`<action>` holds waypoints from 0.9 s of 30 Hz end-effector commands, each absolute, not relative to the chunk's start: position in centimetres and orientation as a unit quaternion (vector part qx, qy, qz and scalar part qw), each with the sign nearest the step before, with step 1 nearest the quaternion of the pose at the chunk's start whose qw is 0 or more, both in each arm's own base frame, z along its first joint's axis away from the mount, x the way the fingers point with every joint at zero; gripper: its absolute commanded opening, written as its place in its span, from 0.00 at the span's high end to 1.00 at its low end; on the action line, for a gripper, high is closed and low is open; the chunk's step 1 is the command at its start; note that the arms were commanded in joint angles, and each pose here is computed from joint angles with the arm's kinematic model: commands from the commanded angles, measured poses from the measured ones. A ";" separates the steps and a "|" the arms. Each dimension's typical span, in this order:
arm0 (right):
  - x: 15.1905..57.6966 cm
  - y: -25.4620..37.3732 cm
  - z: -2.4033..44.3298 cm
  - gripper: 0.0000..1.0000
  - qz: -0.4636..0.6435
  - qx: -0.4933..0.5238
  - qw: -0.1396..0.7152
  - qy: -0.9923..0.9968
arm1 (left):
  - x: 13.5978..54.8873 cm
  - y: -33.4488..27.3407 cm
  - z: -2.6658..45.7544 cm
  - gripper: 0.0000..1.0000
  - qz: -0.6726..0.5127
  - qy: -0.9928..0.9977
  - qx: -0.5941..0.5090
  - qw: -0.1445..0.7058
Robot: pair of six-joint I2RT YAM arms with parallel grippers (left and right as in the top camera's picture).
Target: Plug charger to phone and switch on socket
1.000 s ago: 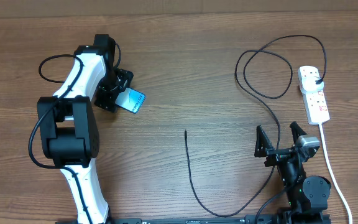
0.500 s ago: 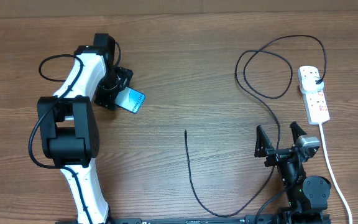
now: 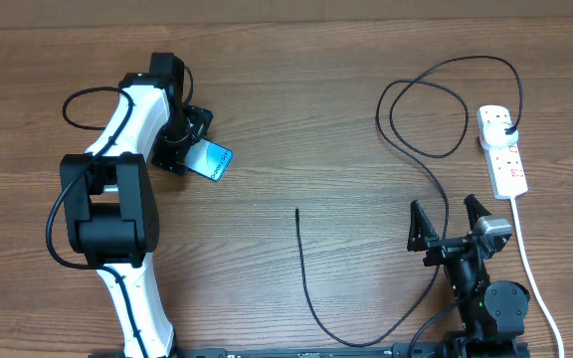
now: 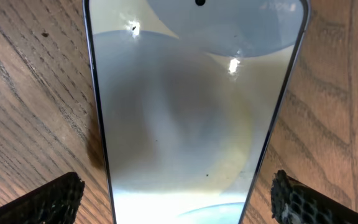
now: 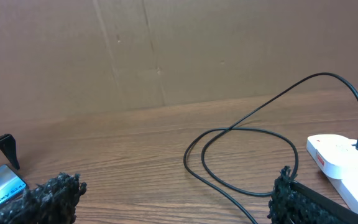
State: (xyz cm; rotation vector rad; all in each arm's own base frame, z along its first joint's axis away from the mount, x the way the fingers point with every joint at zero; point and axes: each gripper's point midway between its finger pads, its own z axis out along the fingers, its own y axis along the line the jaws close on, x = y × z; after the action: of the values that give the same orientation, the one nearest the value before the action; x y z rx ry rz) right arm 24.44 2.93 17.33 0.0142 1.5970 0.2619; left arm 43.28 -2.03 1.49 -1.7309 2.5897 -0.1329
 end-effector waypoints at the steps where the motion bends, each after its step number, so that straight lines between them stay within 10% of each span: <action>1: 24.5 2.8 17.1 0.00 0.114 0.009 0.692 0.713 | 42.5 -1.8 0.4 0.00 -0.027 0.827 -0.561 0.003; 27: 24.5 2.8 17.1 0.00 0.114 0.009 0.692 0.713 | 42.3 -1.6 0.2 0.00 -0.019 0.814 -0.580 0.004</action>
State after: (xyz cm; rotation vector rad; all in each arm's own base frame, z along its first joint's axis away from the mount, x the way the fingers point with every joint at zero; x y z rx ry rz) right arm 24.44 2.93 17.33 0.0142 1.5970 0.2619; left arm 42.75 -1.75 0.95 -1.7778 2.5684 -0.0973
